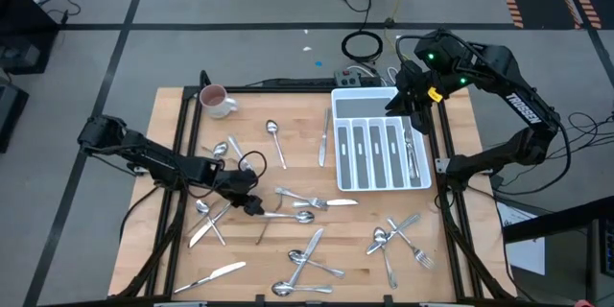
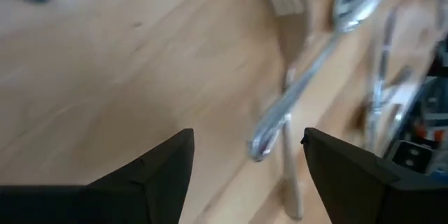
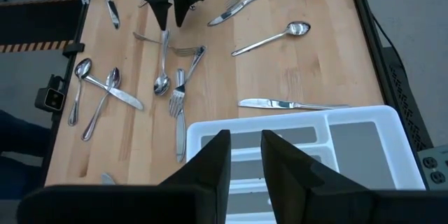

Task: Sort silverware
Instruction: Put the spoon in the middle section of the silverware tray

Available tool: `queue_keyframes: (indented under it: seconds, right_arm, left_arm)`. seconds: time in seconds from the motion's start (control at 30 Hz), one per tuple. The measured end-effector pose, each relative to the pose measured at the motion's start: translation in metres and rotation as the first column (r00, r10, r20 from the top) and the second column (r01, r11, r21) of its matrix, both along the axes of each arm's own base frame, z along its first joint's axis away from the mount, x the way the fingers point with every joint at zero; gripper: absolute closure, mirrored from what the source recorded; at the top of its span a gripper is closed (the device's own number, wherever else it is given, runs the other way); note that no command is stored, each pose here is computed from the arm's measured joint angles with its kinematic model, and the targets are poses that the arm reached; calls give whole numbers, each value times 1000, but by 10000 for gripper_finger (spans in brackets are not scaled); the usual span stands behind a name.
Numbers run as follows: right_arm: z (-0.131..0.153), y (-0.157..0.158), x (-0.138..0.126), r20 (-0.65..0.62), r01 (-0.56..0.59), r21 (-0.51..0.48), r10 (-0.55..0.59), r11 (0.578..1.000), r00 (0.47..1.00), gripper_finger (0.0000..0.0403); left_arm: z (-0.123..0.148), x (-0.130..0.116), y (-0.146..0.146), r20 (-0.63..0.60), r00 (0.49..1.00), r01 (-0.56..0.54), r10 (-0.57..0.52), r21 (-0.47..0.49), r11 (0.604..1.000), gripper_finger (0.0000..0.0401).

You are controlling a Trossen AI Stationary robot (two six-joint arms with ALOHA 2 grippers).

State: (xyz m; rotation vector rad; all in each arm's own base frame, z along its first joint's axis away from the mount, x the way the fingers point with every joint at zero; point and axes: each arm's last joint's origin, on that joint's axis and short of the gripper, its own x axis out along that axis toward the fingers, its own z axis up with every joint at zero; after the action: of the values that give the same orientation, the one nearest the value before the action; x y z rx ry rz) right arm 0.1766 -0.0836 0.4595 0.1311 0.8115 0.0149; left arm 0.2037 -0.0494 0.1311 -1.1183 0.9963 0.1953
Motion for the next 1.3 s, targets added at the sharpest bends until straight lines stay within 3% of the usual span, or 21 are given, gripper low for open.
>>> queue_keyframes:
  seconds: [0.2,0.4,0.7,1.0,1.3]
  right_arm:
    - [0,0,0,0,1,1,-1,1000,1000,332]
    - [0,0,0,-1,19,18,-19,1000,1000,332]
    - [0,1,0,0,15,20,-15,1000,1000,332]
    - [0,1,0,0,14,20,-14,1000,1000,332]
    - [0,1,0,-1,14,21,-13,1000,1000,332]
  left_arm:
    - [0,2,0,95,995,-15,18,-39,999,127]
    - [-10,-7,1,56,998,-32,34,-44,999,127]
    - [-7,-4,1,112,993,-23,28,-43,999,127]
    - [-15,-4,1,82,996,-23,26,-38,999,127]
    - [-23,5,-2,132,991,-7,19,-86,996,127]
